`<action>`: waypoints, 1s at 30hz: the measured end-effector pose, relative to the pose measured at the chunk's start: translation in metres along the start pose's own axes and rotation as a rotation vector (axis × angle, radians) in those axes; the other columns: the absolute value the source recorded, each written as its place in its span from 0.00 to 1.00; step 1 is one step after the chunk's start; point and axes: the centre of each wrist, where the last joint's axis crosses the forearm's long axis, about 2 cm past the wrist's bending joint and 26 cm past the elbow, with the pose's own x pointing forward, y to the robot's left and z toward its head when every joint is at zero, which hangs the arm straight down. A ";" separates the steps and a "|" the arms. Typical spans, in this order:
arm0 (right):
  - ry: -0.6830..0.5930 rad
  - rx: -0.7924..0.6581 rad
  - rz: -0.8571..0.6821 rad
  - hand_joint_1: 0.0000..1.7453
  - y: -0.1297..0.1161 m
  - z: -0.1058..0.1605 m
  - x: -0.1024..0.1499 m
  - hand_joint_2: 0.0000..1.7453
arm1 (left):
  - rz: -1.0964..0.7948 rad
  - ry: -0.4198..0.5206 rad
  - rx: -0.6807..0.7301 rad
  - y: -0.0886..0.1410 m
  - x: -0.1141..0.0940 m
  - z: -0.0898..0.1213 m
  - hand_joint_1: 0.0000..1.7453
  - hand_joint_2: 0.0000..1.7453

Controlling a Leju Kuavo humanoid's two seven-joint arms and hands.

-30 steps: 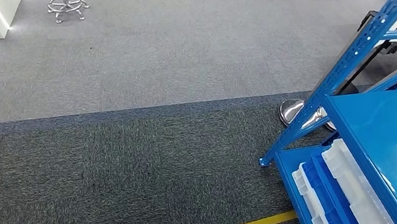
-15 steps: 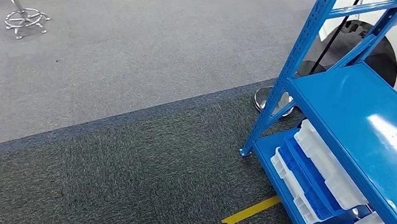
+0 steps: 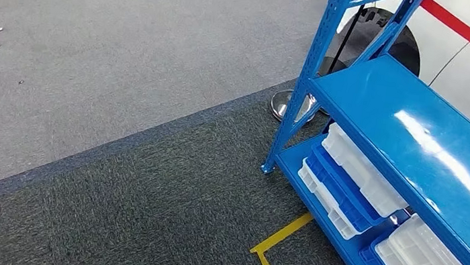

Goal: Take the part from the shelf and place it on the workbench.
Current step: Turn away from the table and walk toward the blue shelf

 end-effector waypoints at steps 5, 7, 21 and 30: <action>0.000 0.001 0.000 0.00 0.000 0.000 0.000 0.00 | 0.001 -0.006 0.002 0.001 0.003 -0.002 0.00 0.00; 0.000 0.001 0.000 0.00 0.001 0.000 0.000 0.00 | 0.000 -0.007 0.002 0.001 0.003 -0.002 0.00 0.00; 0.005 0.010 0.010 0.00 0.003 0.002 0.000 0.00 | -0.005 -0.001 0.001 0.001 0.001 -0.001 0.00 0.00; 0.004 0.011 0.010 0.00 0.002 0.002 0.000 0.00 | -0.007 0.000 -0.004 0.001 0.000 0.000 0.00 0.00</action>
